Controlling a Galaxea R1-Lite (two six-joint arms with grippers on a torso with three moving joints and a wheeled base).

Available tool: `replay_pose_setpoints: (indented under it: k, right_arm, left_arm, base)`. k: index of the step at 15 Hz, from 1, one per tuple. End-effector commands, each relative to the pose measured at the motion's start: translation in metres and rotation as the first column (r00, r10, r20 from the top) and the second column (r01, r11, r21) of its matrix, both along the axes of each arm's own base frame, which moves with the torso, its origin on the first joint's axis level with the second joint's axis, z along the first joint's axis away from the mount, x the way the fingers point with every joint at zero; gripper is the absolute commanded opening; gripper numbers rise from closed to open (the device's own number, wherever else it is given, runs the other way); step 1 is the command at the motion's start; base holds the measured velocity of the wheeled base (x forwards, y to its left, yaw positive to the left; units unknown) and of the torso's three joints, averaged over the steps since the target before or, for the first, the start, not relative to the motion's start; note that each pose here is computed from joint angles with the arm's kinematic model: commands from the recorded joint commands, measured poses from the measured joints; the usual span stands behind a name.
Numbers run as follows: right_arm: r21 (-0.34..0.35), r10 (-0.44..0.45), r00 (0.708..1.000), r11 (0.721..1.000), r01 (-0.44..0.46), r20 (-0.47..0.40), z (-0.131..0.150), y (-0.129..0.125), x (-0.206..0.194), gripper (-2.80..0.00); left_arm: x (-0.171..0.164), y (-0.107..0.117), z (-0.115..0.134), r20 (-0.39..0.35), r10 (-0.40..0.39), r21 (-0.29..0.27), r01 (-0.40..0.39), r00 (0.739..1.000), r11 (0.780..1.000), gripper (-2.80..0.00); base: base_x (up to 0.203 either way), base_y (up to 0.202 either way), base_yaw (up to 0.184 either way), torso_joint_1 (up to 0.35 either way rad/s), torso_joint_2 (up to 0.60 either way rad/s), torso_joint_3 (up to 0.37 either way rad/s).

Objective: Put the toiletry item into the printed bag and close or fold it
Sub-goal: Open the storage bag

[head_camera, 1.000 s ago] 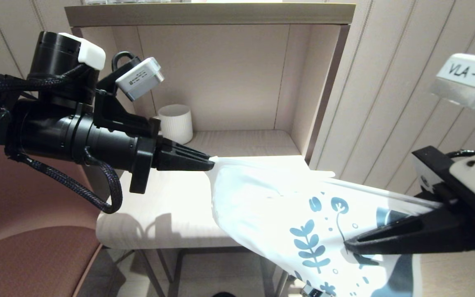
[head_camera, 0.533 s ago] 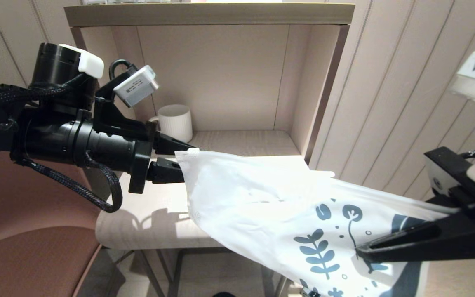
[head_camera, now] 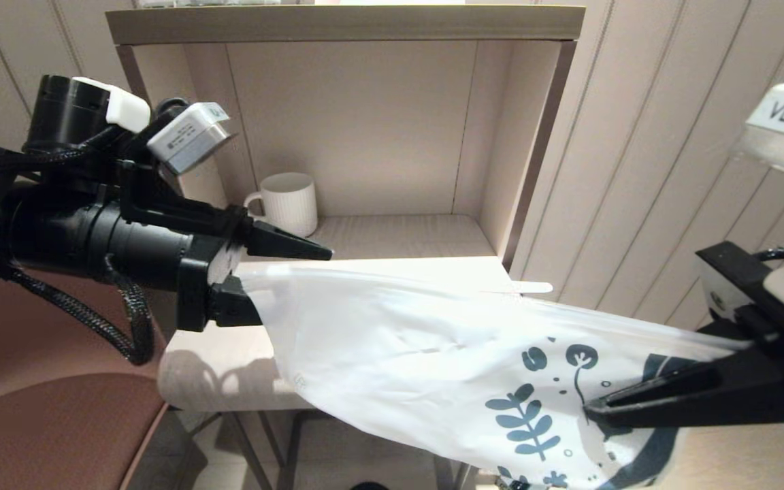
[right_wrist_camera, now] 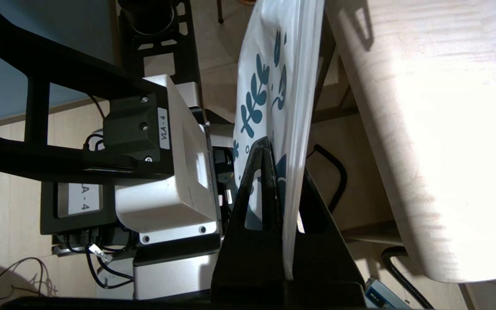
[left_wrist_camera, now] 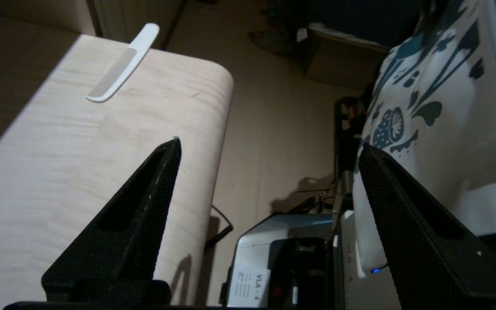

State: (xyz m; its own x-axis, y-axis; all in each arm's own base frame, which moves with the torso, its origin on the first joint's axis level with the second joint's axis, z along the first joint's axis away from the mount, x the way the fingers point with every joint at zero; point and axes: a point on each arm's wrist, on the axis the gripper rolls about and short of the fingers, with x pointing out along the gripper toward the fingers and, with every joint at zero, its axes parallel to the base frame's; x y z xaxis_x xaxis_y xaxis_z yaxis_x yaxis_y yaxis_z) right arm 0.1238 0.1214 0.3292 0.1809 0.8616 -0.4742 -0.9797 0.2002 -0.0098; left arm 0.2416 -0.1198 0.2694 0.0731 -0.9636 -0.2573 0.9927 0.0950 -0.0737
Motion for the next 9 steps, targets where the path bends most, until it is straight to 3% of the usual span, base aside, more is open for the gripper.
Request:
replay_pose_setpoints:
  k: [1,6,9]
  right_arm:
    - [0.002,0.005,1.0,1.0,-0.005,0.003,0.001,0.0,0.0,-2.8]
    - [0.022,0.011,1.0,1.0,-0.012,0.022,0.001,0.005,0.007,-2.8]
    - [0.029,0.022,1.0,0.999,-0.023,0.021,-0.003,0.015,0.018,-2.8]
  left_arm:
    - [-0.008,0.021,0.003,-0.015,-0.043,-0.065,0.042,0.999,0.997,0.0]
    - [-0.012,0.061,-0.006,-0.071,-0.141,-0.21,0.123,0.987,0.97,0.0]
    - [-0.009,0.063,-0.009,-0.063,-0.162,-0.229,0.144,0.985,0.963,0.0]
  base:
    - [0.0,0.0,0.0,0.0,0.0,0.0]
    - [0.0,0.0,0.0,0.0,0.0,0.0]
    - [0.0,0.0,0.0,0.0,0.0,0.0]
